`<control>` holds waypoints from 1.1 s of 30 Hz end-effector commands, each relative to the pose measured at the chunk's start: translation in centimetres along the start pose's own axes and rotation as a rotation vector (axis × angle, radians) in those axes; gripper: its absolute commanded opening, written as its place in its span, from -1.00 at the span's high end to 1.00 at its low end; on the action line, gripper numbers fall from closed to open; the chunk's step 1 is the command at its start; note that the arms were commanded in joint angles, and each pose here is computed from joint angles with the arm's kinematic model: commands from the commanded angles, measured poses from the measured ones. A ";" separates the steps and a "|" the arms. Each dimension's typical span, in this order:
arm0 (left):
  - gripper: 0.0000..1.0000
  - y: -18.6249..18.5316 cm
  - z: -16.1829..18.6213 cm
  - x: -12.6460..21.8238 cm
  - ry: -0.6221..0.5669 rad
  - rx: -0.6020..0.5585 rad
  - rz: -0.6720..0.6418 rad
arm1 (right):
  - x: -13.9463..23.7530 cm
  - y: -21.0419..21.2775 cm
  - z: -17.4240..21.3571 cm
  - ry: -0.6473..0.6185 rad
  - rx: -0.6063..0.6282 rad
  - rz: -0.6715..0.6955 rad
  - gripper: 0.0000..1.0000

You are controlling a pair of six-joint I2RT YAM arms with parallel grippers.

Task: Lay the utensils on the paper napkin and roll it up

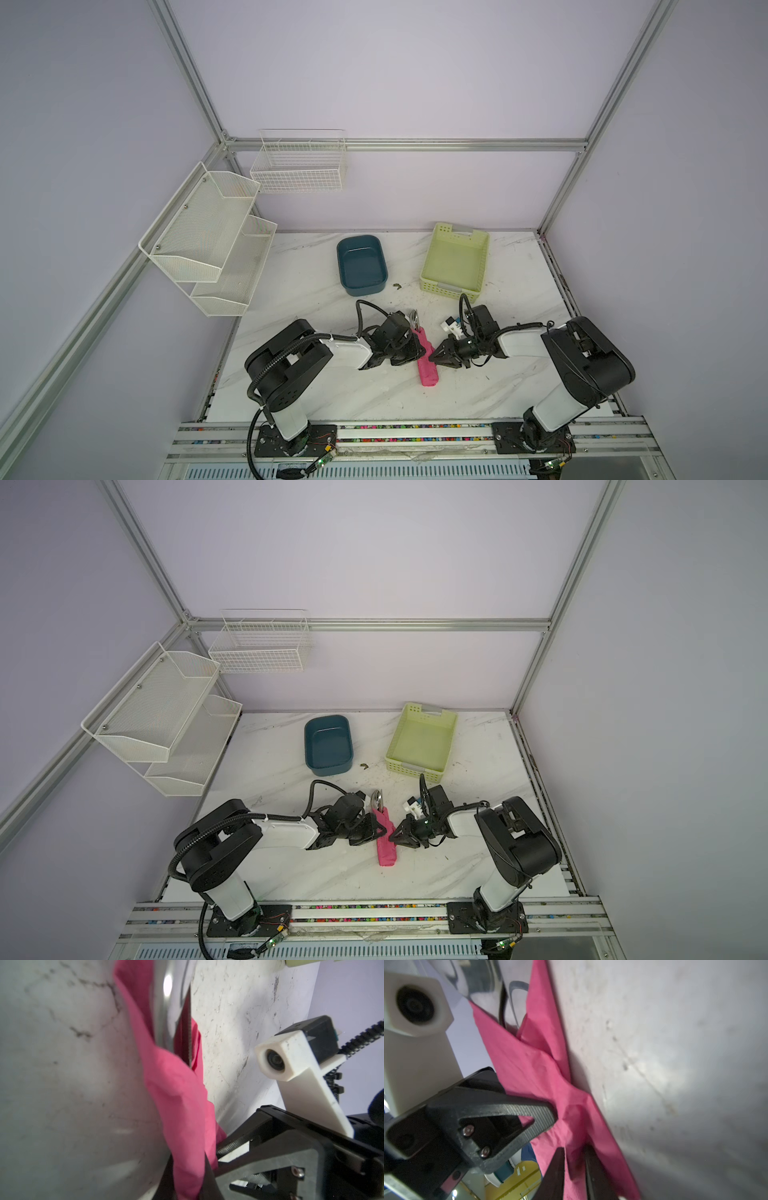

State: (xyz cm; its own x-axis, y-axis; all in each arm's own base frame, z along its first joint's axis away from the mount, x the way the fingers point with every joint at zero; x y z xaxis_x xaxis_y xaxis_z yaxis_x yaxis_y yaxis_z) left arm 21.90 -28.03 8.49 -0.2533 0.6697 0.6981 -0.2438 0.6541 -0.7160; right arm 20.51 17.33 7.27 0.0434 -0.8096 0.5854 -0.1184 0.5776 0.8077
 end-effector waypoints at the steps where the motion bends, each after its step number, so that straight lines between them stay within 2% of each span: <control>1: 0.88 1.0 -0.6 0.7 -0.021 -0.053 -0.078 | 1.0 -1.5 1.0 -0.005 -0.107 0.181 0.40; 7: 0.89 -1.2 -1.6 2.7 -0.064 -0.161 0.014 | 3.0 0.8 -0.1 -0.095 -0.069 0.223 0.30; 16: 0.94 -4.5 -2.1 6.6 -0.142 -0.336 0.140 | 7.5 6.2 -2.2 -0.329 0.121 0.222 0.25; 22: 0.99 -7.8 -1.8 10.6 -0.211 -0.469 0.295 | 10.4 9.8 -2.6 -0.463 0.246 0.179 0.24; 24: 1.00 -9.0 -1.5 12.2 -0.237 -0.527 0.350 | 11.6 11.3 -2.7 -0.514 0.302 0.164 0.24; 27: 1.00 -10.9 -1.1 14.9 -0.292 -0.619 0.432 | 13.7 13.9 -2.3 -0.604 0.458 0.124 0.24; 33: 1.00 -14.1 0.2 20.4 -0.396 -0.833 0.603 | 18.8 19.5 -0.1 -0.862 0.748 -0.008 0.22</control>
State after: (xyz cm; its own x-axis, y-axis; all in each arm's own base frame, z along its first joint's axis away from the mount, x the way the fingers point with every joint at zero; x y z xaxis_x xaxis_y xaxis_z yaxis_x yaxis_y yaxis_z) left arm 20.38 -23.57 25.36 -0.4412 0.8353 0.3281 0.4597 0.5244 -0.7167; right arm 19.97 13.91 29.89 -0.5735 -0.7679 0.2853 -0.5812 0.6268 0.5190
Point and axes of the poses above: each gripper's point midway between its finger pads, its own x axis back along the fingers, its own y axis along the line the jaws close on, z = x × y, the point moved 8 cm from there along x, back along the fingers, and after that the axes turned 13 degrees about x, right-handed, at the moved point
